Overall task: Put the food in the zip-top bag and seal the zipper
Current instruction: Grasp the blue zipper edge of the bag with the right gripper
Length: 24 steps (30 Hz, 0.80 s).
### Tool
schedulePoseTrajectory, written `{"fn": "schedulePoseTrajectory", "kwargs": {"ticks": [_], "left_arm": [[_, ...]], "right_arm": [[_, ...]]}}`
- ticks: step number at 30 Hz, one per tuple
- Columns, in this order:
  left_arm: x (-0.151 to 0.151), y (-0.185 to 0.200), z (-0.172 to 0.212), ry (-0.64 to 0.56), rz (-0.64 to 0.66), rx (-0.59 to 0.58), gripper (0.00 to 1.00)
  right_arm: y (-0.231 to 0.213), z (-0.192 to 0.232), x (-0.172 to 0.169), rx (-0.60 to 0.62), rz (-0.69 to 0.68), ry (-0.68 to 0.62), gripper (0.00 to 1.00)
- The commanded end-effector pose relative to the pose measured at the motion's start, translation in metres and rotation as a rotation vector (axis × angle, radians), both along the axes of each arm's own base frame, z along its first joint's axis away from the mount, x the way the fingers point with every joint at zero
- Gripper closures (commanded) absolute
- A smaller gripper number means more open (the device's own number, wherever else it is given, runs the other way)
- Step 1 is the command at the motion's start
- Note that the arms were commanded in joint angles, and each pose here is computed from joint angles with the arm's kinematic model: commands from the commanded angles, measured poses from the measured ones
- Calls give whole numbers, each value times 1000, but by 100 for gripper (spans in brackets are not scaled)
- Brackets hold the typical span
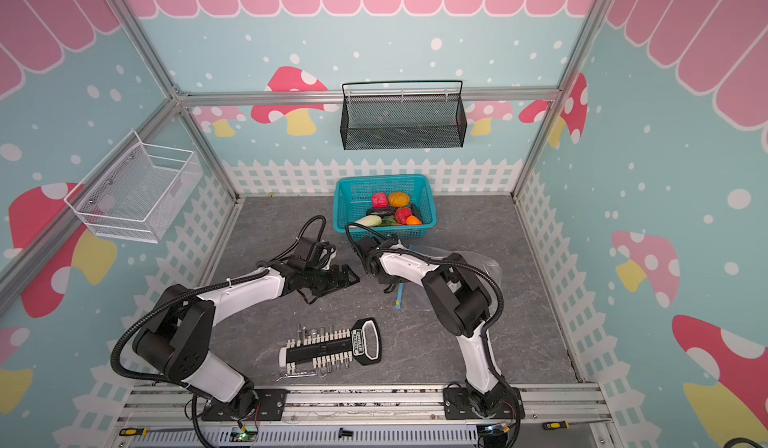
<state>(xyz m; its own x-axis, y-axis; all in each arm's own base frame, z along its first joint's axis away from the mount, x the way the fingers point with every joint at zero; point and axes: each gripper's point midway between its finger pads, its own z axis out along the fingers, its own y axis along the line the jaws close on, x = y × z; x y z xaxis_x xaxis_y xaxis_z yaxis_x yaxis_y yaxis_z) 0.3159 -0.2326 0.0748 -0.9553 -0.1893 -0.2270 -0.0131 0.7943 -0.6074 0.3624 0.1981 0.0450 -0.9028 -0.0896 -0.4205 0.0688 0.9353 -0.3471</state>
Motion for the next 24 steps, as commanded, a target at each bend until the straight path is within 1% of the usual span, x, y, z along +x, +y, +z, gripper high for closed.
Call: {"fn": "schedulePoseTrajectory", "kwargs": {"ticks": [1, 11, 19, 22, 24], "left_arm": [[-4, 6, -2, 9, 18, 12, 9], [-3, 4, -3, 14, 18, 5, 9], [-4, 4, -4, 15, 21, -4, 9], [-4, 3, -5, 18, 21, -9, 9], [-4, 3, -5, 16, 22, -9, 9]], "right_arm": [[-12, 1, -5, -83, -20, -3, 59], [-20, -9, -6, -137, -27, 9, 71], [-23, -20, -8, -168, -30, 27, 73], [-24, -17, -9, -167, -33, 23, 82], [-23, -11, -9, -161, -32, 10, 90]]}}
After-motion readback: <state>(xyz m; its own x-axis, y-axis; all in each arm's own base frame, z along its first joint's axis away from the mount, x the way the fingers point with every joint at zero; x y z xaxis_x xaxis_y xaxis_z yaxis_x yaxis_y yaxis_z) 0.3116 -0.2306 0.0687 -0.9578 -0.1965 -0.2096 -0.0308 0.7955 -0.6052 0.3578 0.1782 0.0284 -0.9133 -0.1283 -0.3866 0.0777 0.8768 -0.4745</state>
